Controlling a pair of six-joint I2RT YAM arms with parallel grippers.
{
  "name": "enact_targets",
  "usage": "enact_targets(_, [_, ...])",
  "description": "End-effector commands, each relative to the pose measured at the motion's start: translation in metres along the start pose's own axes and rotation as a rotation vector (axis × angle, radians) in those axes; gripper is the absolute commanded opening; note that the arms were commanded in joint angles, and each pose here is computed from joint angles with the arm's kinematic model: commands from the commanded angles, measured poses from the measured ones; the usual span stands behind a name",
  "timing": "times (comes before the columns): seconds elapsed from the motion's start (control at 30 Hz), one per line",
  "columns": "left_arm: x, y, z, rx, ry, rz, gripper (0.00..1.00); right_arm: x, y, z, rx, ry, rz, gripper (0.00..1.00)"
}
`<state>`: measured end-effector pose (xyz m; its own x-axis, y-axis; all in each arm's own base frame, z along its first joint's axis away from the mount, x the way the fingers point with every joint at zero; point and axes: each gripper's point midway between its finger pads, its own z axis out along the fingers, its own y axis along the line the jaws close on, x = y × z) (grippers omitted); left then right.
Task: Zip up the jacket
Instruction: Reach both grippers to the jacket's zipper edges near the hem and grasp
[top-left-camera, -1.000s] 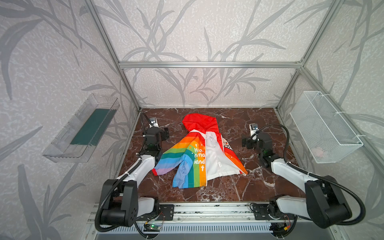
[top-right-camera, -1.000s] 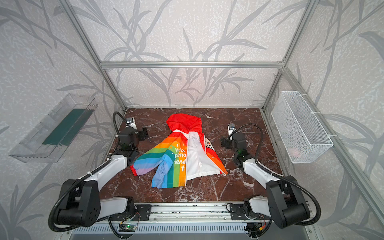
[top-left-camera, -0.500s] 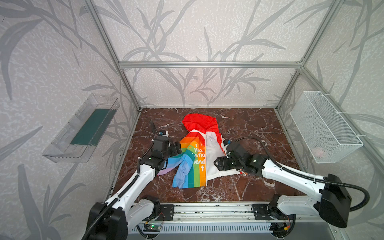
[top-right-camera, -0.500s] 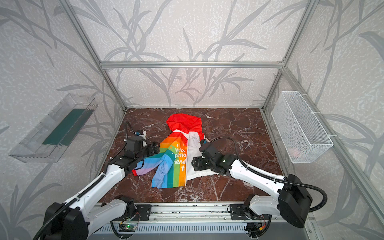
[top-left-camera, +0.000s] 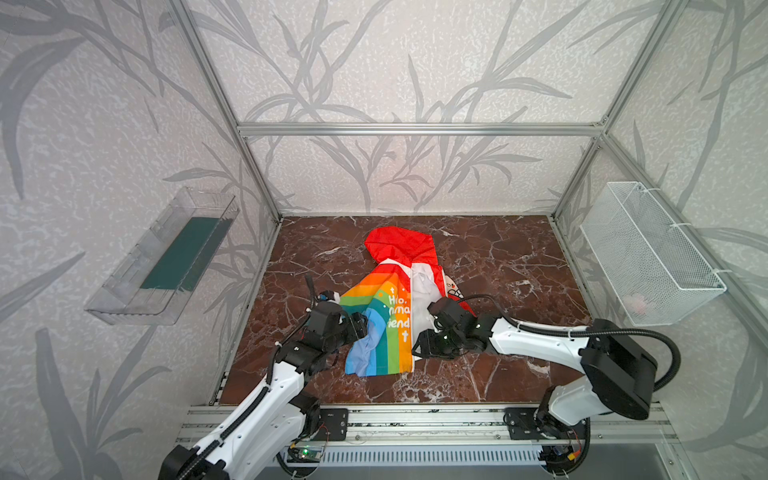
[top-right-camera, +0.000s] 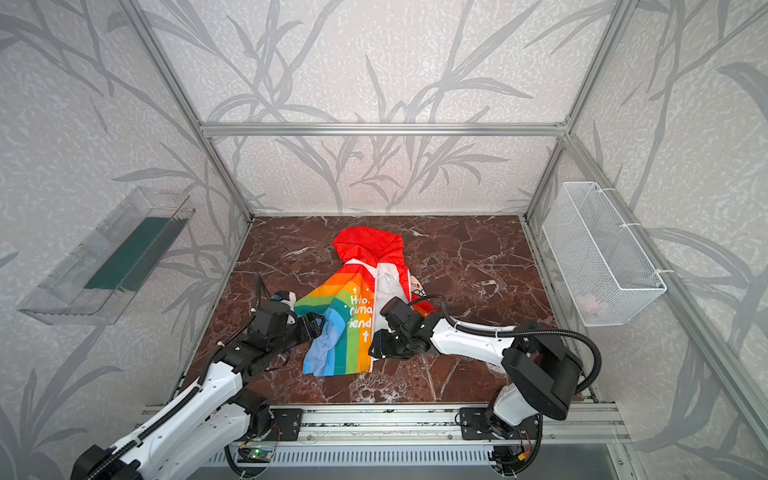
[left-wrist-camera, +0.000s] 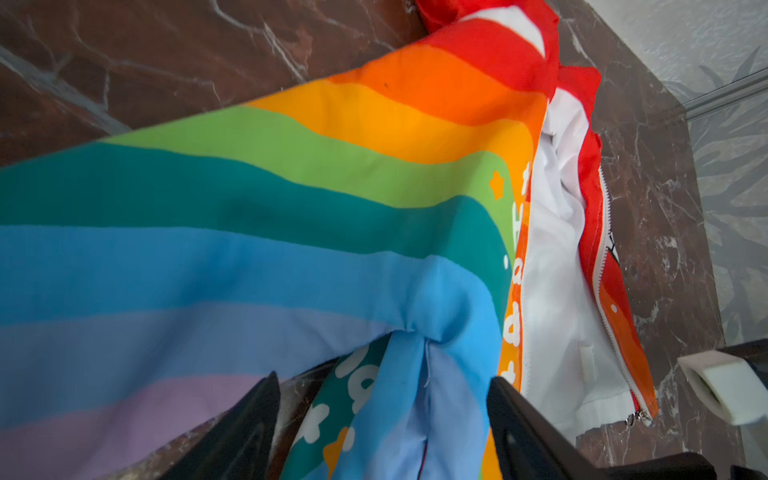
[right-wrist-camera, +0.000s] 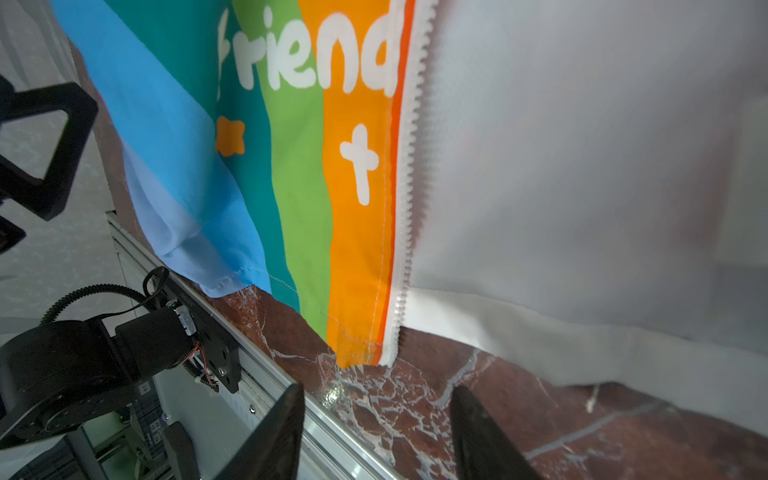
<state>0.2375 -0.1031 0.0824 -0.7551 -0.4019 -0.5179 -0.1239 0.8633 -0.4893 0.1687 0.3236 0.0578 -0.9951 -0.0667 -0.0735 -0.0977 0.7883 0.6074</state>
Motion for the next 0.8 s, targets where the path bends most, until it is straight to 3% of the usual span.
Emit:
enact_targets(0.0, [0.010, -0.004, 0.006, 0.038, 0.029, -0.058, 0.80, -0.009, 0.023, 0.008, -0.089, 0.024, 0.005, 0.57])
enact_targets(0.3, [0.029, 0.009, 0.018, -0.014, 0.107, -0.007, 0.81, -0.011, 0.012, 0.037, -0.103, 0.101, 0.079, 0.58])
enact_targets(0.53, [0.038, 0.018, 0.025, -0.037, 0.123, -0.033, 0.81, -0.017, 0.023, 0.044, -0.227, 0.117, 0.078, 0.58])
enact_targets(0.77, [0.041, 0.025, 0.025, -0.063, 0.124, -0.036, 0.81, -0.019, 0.033, 0.029, -0.279, 0.069, 0.041, 0.43])
